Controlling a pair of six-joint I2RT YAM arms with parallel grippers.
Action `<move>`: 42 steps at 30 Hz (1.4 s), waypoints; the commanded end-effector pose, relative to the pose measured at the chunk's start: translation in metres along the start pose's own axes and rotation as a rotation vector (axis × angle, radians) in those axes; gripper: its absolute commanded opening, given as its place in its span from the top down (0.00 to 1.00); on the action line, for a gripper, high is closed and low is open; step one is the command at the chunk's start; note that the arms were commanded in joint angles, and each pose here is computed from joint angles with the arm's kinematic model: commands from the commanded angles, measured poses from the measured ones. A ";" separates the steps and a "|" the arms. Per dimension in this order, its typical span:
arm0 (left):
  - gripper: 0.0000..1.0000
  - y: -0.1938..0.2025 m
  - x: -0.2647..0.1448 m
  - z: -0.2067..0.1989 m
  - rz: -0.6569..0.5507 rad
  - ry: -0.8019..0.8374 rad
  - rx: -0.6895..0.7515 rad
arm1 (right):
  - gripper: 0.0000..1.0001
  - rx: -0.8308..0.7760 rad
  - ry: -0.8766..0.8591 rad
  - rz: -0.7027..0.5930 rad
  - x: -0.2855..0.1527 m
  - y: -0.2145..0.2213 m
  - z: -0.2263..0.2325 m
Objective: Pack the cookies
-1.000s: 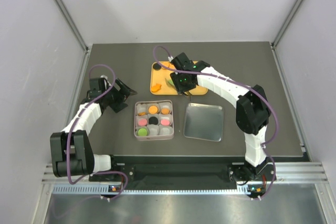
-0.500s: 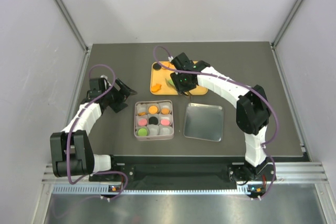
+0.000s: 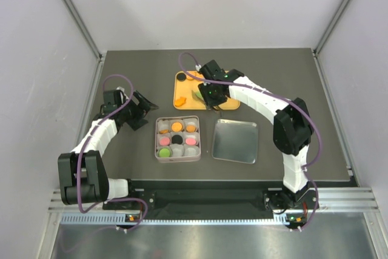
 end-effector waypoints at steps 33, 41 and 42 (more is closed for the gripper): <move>0.06 -0.003 0.001 -0.003 -0.013 0.042 0.001 | 0.63 0.006 -0.144 -0.332 -0.148 0.000 0.006; 0.06 -0.003 0.001 -0.002 -0.013 0.042 0.001 | 0.63 -0.082 -0.242 -0.291 -0.170 0.043 0.061; 0.06 -0.003 0.001 -0.002 -0.011 0.042 0.001 | 0.62 -0.084 -0.251 -0.282 -0.171 0.048 0.067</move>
Point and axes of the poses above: each gripper's point midway between its finger pads, its own x axis out along the fingers, its own z axis along the line the jaws close on, y = z × x, the point moved 9 cm from there along -x, back along the fingers, and after that the axes turned 13 degrees about -x, right-handed, at the moved point
